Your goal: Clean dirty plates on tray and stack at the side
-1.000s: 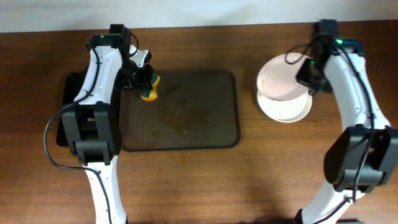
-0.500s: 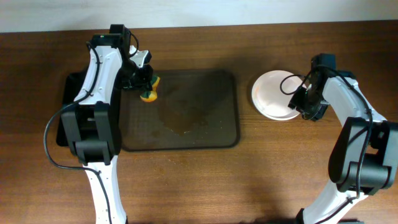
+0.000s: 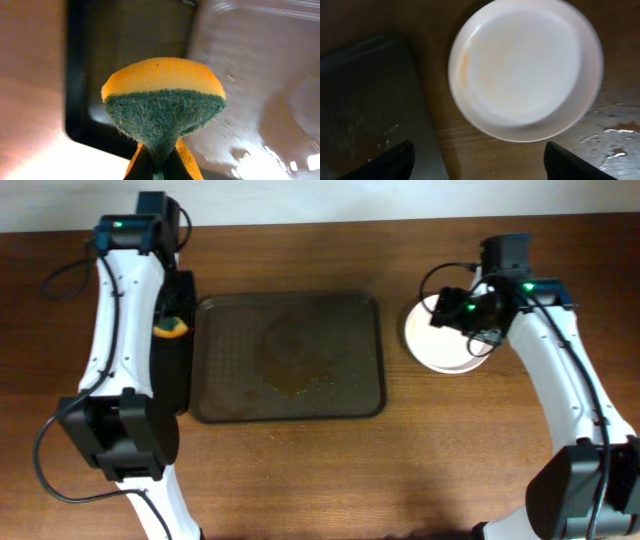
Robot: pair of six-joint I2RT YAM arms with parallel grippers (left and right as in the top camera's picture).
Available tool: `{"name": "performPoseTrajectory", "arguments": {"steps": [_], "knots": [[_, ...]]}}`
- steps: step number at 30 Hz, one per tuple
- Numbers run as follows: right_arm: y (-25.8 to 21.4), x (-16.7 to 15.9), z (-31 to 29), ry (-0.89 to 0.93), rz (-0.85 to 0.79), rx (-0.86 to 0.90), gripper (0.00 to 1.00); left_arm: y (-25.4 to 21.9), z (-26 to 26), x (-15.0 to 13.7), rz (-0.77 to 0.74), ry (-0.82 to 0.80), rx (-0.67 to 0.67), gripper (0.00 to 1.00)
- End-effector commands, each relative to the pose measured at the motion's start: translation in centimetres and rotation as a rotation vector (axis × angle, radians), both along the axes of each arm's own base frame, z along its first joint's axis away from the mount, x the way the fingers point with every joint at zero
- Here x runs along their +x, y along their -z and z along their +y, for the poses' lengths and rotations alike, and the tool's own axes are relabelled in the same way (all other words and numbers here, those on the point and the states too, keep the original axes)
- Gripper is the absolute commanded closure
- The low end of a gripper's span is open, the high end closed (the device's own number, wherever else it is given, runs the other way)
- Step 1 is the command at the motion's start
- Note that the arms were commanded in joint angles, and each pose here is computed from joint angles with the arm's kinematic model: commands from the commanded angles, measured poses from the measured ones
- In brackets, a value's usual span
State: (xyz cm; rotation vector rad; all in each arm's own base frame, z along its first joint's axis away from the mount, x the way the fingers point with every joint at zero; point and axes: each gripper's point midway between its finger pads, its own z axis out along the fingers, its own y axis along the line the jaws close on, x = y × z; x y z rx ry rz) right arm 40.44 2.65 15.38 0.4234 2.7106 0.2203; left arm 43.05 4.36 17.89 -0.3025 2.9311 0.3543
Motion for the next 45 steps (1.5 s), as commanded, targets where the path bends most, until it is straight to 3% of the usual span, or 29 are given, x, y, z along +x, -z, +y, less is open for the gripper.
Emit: {"name": "performPoseTrajectory", "arguments": {"steps": [1,7,9,11,14,15,19,22,27,31,34,35,36,41,45], "knots": [[-0.1,0.4,1.8,-0.057,-0.018,-0.016,0.17,1.8,5.0,-0.3,0.002,-0.16,0.09,1.0],[-0.2,0.4,2.6,-0.077,-0.024,-0.016,0.15,7.6,8.3,-1.1,0.024,-0.245,0.061,0.99],[-0.2,0.4,2.7,-0.077,-0.024,-0.016,0.15,9.1,8.3,-1.2,0.025,-0.256,0.022,0.89],[-0.2,0.3,2.7,-0.079,-0.02,-0.013,0.15,10.5,8.4,-1.6,0.032,-0.266,-0.002,0.45],[-0.1,0.1,2.7,-0.078,-0.01,-0.014,0.15,10.6,8.5,-1.8,0.037,-0.267,-0.001,0.06],[0.0,0.0,2.7,-0.078,-0.008,-0.014,0.15,10.4,8.5,-1.7,0.031,-0.267,-0.001,0.01],[0.0,-0.8,3.1,-0.089,0.021,0.01,0.15,8.5,7.7,-1.1,-0.021,-0.259,-0.053,0.01],[-1.0,-1.5,3.0,-0.09,0.033,0.011,0.16,4.0,6.8,-0.4,-0.131,-0.241,-0.09,0.01],[-6.4,-3.2,2.8,-0.115,-0.045,0.003,0.16,-5.6,3.9,-1.4,-0.367,-0.165,-0.133,0.01],[-11.7,-5.8,2.0,-0.139,-0.151,-0.036,0.15,-9.9,2.2,-2.7,-0.474,-0.122,-0.137,0.01],[-15.5,-8.7,1.0,-0.115,-0.24,-0.071,0.12,-11.2,1.7,-3.2,-0.507,-0.109,-0.151,0.01],[-16.7,-9.9,0.9,-0.112,-0.274,-0.071,0.03,-11.4,1.7,-3.2,-0.511,-0.108,-0.151,0.01],[-17.9,-11.0,0.7,-0.111,-0.314,-0.069,0.02,-11.4,1.7,-3.2,-0.511,-0.108,-0.151,0.01],[-22.1,-15.5,0.8,-0.121,-0.474,-0.038,0.02,-11.3,1.7,-3.2,-0.51,-0.108,-0.151,0.01],[-23.5,-17.2,0.7,-0.118,-0.535,-0.036,0.01,-11.3,1.7,-3.2,-0.51,-0.109,-0.151,0.01]]}}
